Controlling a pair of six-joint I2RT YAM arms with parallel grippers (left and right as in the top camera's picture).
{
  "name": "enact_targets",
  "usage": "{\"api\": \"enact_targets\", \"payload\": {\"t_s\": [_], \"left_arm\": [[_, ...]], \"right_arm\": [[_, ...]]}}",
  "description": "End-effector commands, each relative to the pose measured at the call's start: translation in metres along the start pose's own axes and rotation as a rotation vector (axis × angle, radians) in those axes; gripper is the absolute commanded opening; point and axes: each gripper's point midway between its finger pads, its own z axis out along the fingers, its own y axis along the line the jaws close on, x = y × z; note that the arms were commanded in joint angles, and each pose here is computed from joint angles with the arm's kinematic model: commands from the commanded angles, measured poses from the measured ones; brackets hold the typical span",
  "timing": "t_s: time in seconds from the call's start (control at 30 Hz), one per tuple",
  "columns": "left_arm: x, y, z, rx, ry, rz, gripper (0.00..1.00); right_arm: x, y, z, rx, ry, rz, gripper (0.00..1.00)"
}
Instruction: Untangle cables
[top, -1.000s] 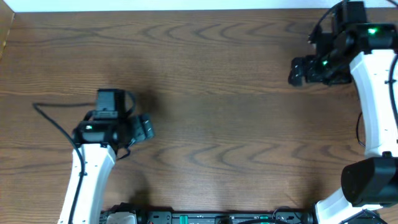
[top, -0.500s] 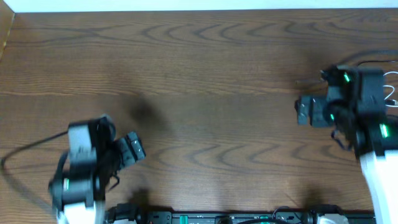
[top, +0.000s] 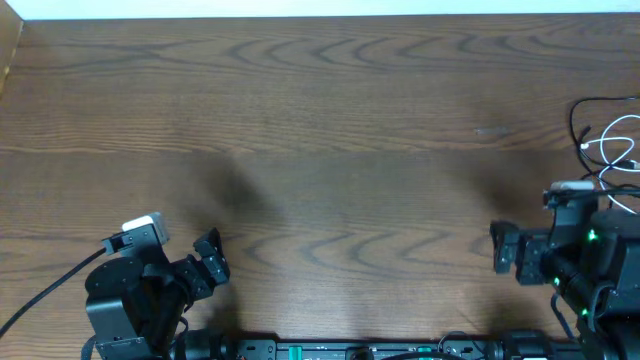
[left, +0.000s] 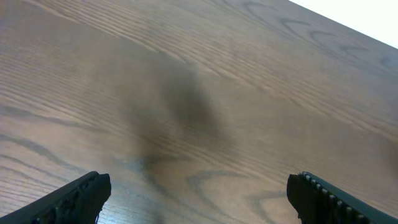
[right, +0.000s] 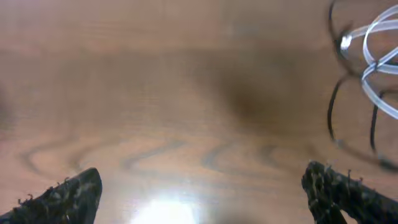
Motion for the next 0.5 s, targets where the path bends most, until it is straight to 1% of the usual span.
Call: {"api": "enact_targets", "payload": {"t_s": [0.0, 0.2, 0.33, 0.37, 0.4, 0.43, 0.47], "left_arm": [[0.001, -0.001, 0.0, 0.01, 0.002, 0.019, 0.96], [0.001, -0.001, 0.0, 0.01, 0.002, 0.019, 0.96], [0.001, -0.001, 0.0, 0.01, 0.002, 0.019, 0.96], [0.001, -0.001, 0.0, 0.01, 0.002, 0.019, 0.96], [0.001, -0.001, 0.0, 0.01, 0.002, 0.019, 0.96], [0.001, -0.001, 0.0, 0.01, 0.002, 0.019, 0.96], [0.001, -0.001, 0.0, 0.01, 0.002, 0.019, 0.96]], "right_arm": [[0.011, -0.001, 0.001, 0.006, 0.043, 0.01, 0.99], [0.022, -0.002, 0.0, 0.01, 0.089, 0.011, 0.99], [0.019, -0.007, -0.003, 0.04, 0.059, -0.005, 0.99], [0.016, -0.007, -0.003, 0.04, 0.042, -0.006, 0.99], [0.007, -0.006, -0.005, 0.037, -0.011, -0.007, 0.99], [-0.008, -0.005, -0.008, 0.035, -0.1, -0.026, 0.99], [-0.017, -0.005, -0.008, 0.033, -0.158, -0.039, 0.99]]}}
